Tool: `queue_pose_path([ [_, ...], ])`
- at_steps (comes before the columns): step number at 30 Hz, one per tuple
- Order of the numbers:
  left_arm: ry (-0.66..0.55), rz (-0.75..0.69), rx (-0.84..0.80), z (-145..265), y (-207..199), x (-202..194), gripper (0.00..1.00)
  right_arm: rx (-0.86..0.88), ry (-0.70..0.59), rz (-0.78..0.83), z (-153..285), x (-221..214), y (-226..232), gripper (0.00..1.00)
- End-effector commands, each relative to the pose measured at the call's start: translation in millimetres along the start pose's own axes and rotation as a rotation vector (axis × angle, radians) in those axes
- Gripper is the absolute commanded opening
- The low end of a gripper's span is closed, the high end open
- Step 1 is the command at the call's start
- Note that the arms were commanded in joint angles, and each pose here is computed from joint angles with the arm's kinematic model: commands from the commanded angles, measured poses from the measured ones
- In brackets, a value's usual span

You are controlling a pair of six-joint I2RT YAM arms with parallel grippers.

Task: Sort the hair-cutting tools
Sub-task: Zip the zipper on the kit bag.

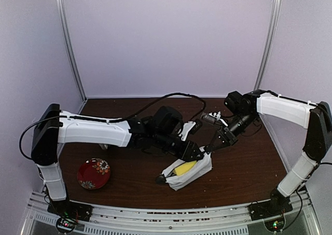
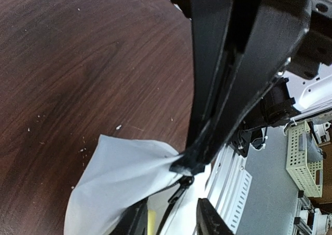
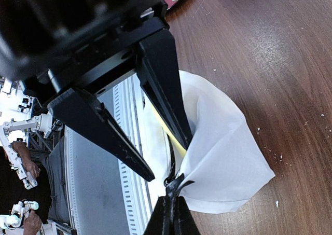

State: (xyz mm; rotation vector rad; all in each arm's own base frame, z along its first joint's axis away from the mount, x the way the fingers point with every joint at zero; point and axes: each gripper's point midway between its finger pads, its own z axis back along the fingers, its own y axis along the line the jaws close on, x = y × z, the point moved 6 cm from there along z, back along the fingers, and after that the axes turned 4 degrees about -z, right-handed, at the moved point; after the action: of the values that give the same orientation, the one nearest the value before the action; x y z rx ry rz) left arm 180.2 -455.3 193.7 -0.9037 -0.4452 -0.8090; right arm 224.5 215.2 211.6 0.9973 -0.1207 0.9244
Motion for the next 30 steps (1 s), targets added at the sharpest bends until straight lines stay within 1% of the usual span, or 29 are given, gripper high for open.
queue_pose_path([
  [1,-0.068,-0.042,-0.050,-4.9,-0.3,20.9,0.32,0.031,-0.035,0.028,4.5,5.3,9.8,0.00],
  [11,-0.065,-0.042,-0.081,-7.5,0.7,22.3,0.19,0.030,-0.033,0.025,3.7,5.0,8.5,0.00],
  [18,-0.073,-0.037,-0.075,0.2,0.8,24.4,0.01,0.022,-0.026,0.026,2.9,4.0,6.7,0.00],
  [25,-0.072,-0.031,-0.088,14.5,-2.0,23.9,0.00,0.003,-0.020,0.023,2.5,2.8,3.9,0.00],
  [30,-0.047,-0.028,-0.093,26.6,-7.3,19.2,0.00,-0.078,-0.029,-0.019,5.0,3.7,-10.0,0.00],
])
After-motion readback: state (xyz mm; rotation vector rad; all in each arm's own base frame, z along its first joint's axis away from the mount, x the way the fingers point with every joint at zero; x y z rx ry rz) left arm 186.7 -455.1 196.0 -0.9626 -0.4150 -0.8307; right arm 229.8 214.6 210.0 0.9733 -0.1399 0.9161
